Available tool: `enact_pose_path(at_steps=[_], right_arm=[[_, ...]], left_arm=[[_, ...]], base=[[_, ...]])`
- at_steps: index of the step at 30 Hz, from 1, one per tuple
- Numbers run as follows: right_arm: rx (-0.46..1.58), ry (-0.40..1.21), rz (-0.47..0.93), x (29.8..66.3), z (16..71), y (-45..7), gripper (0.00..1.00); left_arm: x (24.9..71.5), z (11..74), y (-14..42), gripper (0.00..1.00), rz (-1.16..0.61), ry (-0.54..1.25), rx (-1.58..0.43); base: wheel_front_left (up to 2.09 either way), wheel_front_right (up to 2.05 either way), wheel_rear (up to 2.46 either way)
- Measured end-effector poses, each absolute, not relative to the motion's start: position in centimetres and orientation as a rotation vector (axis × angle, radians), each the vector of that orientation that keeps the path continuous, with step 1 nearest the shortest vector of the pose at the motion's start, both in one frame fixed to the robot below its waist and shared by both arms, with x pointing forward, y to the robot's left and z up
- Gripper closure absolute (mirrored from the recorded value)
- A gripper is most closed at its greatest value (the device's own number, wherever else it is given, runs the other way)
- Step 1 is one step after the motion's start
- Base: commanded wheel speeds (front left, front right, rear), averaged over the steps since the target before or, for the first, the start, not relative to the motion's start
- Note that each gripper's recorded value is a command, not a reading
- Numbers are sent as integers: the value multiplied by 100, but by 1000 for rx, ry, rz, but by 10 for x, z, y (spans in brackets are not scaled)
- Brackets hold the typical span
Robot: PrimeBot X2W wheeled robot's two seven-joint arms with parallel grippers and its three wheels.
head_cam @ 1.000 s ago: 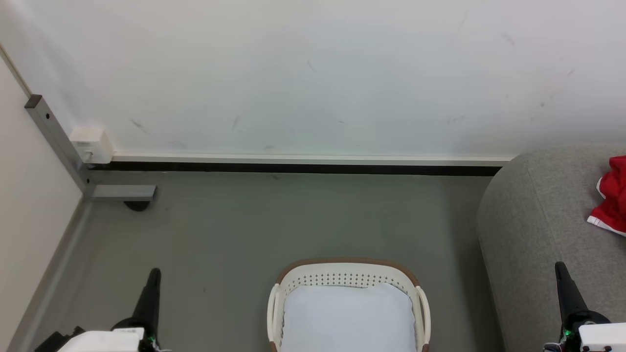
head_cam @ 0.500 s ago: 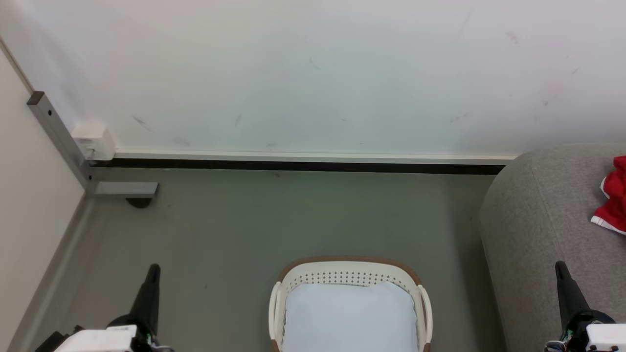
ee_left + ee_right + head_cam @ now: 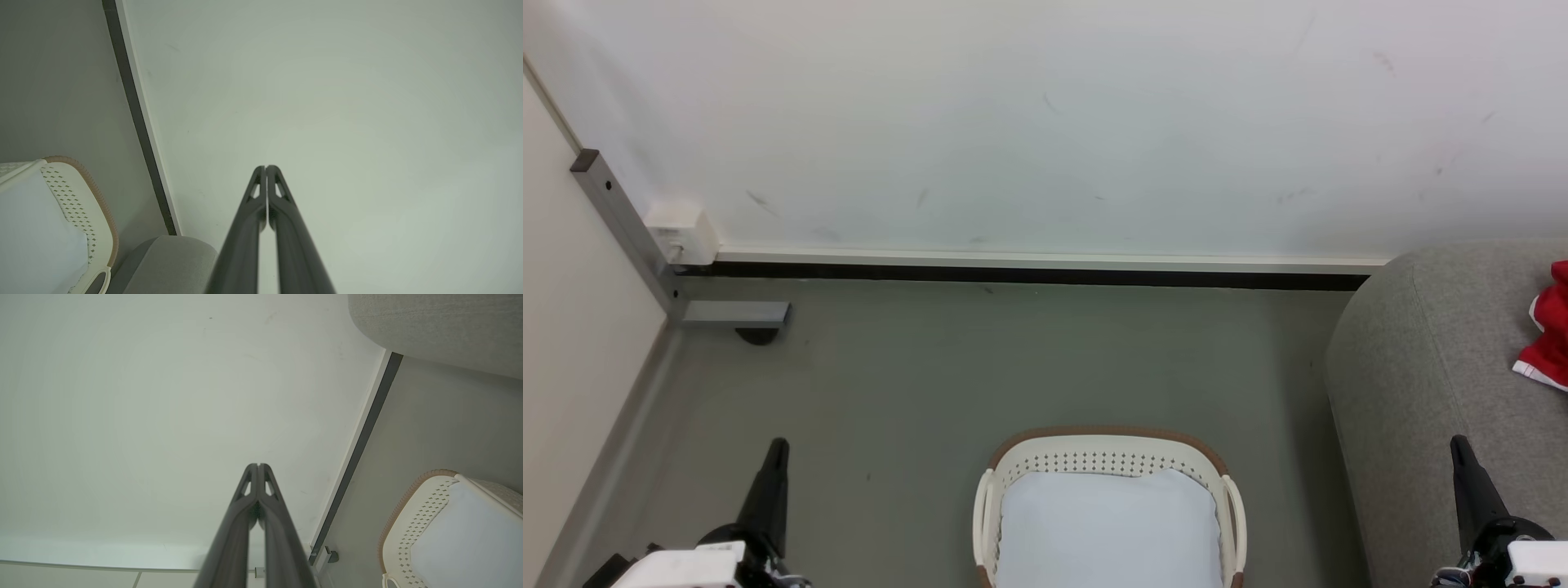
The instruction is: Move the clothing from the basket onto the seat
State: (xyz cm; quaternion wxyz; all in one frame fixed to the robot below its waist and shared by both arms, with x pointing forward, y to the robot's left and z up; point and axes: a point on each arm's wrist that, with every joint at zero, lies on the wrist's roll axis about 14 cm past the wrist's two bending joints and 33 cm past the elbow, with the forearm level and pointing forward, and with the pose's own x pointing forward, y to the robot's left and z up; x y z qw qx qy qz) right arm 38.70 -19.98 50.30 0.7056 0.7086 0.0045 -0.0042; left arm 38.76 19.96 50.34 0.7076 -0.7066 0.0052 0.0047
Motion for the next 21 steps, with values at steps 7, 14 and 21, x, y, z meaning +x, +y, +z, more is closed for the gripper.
enact_pose_path(at_steps=[7,14,21], right_arm=[[1575,10,-9,387,503,-200,100],[1575,10,-9,387,503,-200,100],[1575,10,-9,387,503,-200,100]], left_arm=[[388,503,200,100,10,12,-1569],[388,504,200,100,10,11,-1569],[388,504,200,100,9,11,-1569]], base=[[0,0,0],[0,0,0],[0,0,0]])
